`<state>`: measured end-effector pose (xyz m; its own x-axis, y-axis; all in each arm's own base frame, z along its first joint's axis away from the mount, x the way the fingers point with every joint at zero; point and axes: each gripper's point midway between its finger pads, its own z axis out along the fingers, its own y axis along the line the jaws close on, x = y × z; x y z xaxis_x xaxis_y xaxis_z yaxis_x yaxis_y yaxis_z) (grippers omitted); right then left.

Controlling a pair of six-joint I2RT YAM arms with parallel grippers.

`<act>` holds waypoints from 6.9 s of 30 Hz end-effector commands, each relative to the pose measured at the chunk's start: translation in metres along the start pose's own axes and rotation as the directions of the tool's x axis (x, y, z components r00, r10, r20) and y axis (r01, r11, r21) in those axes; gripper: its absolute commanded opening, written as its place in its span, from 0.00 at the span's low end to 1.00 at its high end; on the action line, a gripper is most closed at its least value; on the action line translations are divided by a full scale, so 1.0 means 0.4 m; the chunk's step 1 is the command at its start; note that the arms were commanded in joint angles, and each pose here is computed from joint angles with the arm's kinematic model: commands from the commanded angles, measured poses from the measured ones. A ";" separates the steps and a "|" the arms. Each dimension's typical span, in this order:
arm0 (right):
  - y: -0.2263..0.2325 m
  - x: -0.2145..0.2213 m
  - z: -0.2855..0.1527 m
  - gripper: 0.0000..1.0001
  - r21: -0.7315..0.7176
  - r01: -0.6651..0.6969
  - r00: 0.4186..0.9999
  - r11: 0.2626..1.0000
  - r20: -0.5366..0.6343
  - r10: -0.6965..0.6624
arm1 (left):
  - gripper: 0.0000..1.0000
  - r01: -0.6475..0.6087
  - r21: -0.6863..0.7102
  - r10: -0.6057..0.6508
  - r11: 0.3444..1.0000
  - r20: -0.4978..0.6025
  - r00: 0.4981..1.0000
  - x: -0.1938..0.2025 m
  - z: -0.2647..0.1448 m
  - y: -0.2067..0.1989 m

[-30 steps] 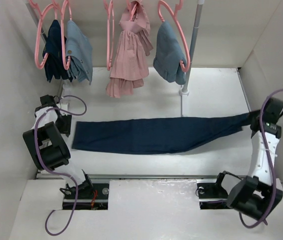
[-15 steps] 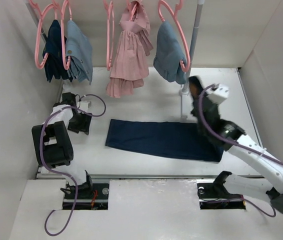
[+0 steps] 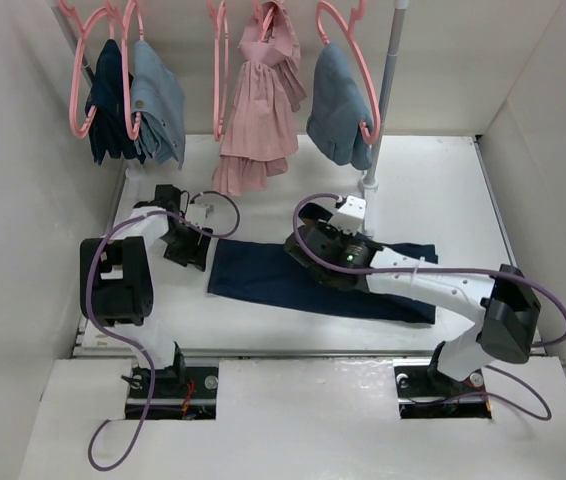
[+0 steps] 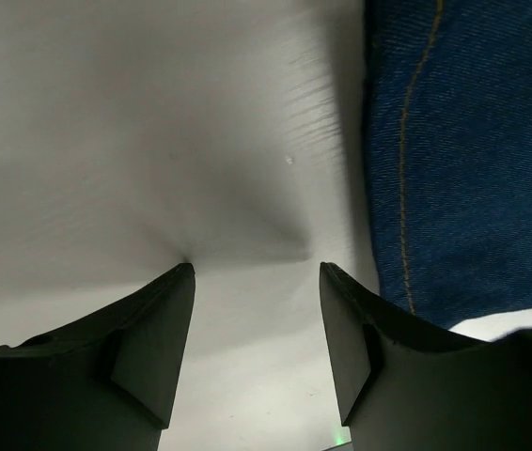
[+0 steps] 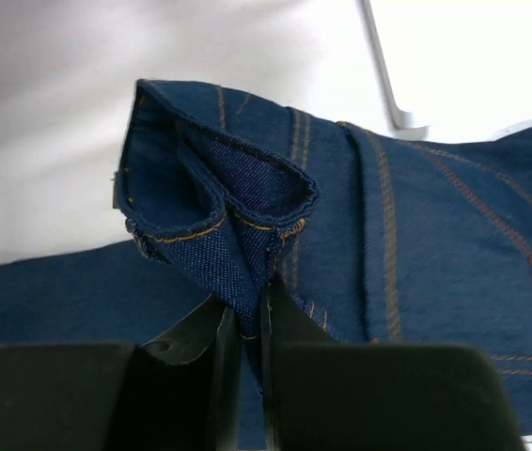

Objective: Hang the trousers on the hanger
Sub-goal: Fold the trousers at the center of the board, then pick up the hanger from the clothesline.

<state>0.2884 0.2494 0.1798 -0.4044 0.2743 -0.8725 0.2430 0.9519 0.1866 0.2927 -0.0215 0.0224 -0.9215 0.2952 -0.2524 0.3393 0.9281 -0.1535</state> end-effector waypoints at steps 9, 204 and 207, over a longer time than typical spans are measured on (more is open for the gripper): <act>0.204 -0.072 -0.127 0.00 -0.101 -0.072 0.988 0.992 0.132 0.085 | 0.43 -0.051 0.172 0.055 0.984 -0.019 0.998 -0.002 0.035 -0.089; -0.348 -0.006 0.114 0.98 -0.294 -0.100 0.883 0.951 -0.466 -0.051 | 0.71 -0.407 0.123 -0.083 0.905 0.990 0.116 -0.595 -1.167 -0.299; -0.344 0.004 0.113 0.98 -0.296 -0.106 0.881 0.949 -0.471 -0.048 | 0.75 -0.410 0.139 -0.087 0.902 0.986 0.142 -0.666 -1.178 -0.292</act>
<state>0.2854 0.1065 0.1256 -0.8119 0.2454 -0.5297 0.0296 0.9235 0.3824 0.4102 -0.0863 0.5301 0.0133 -0.2279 -0.9736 0.6590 0.7343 -0.1629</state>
